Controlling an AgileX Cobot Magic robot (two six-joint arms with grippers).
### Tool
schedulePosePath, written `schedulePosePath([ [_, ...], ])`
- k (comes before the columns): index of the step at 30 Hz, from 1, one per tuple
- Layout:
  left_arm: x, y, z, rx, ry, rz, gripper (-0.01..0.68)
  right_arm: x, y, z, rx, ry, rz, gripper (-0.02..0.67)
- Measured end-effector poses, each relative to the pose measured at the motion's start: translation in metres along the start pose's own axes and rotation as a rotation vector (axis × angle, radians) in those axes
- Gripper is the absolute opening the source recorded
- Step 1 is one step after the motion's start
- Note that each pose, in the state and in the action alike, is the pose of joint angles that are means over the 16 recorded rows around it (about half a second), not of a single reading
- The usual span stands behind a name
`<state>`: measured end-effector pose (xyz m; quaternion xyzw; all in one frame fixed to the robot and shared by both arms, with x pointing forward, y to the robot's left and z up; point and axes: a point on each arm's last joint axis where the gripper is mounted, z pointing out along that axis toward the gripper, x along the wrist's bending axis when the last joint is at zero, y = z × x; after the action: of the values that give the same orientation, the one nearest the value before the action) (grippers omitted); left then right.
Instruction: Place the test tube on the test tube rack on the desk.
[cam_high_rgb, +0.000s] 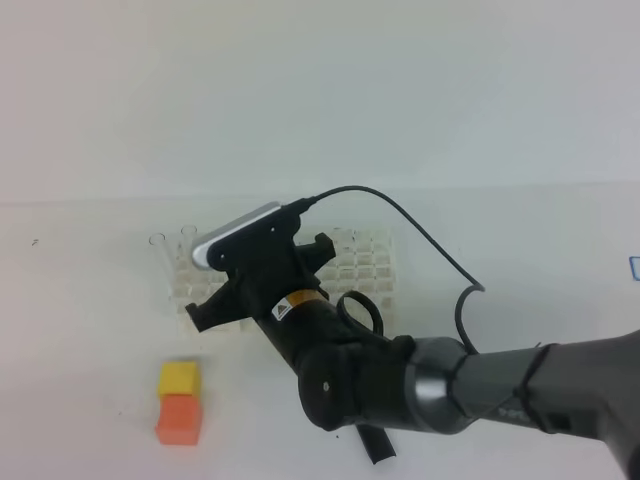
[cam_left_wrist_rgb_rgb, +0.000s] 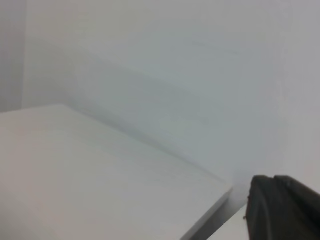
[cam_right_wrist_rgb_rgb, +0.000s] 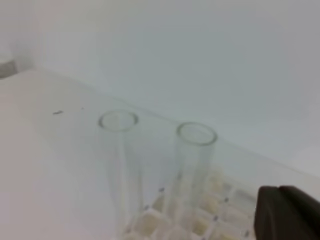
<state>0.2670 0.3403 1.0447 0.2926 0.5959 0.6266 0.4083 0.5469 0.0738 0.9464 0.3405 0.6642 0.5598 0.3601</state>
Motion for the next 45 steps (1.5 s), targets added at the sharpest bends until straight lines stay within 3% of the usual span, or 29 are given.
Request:
schedulePosePath([
  [19, 0.001, 0.001, -0.002, -0.018, 0.016, 0.007, -0.001, 0.015, 0.000, 0.004, -0.005, 0.081, -0.105, -0.001],
  [31, -0.015, -0.013, 0.000, -0.020, -0.164, 0.002, -0.001, 0.014, 0.008, 0.001, -0.018, 0.043, -0.144, -0.001],
  [37, -0.023, -0.029, 0.000, -0.003, -0.255, 0.006, -0.001, 0.000, 0.035, -0.011, -0.076, -0.038, -0.176, -0.001],
  [45, -0.025, -0.050, 0.001, 0.041, -0.277, 0.044, -0.001, -0.035, 0.108, -0.062, -0.261, -0.122, -0.236, -0.001],
])
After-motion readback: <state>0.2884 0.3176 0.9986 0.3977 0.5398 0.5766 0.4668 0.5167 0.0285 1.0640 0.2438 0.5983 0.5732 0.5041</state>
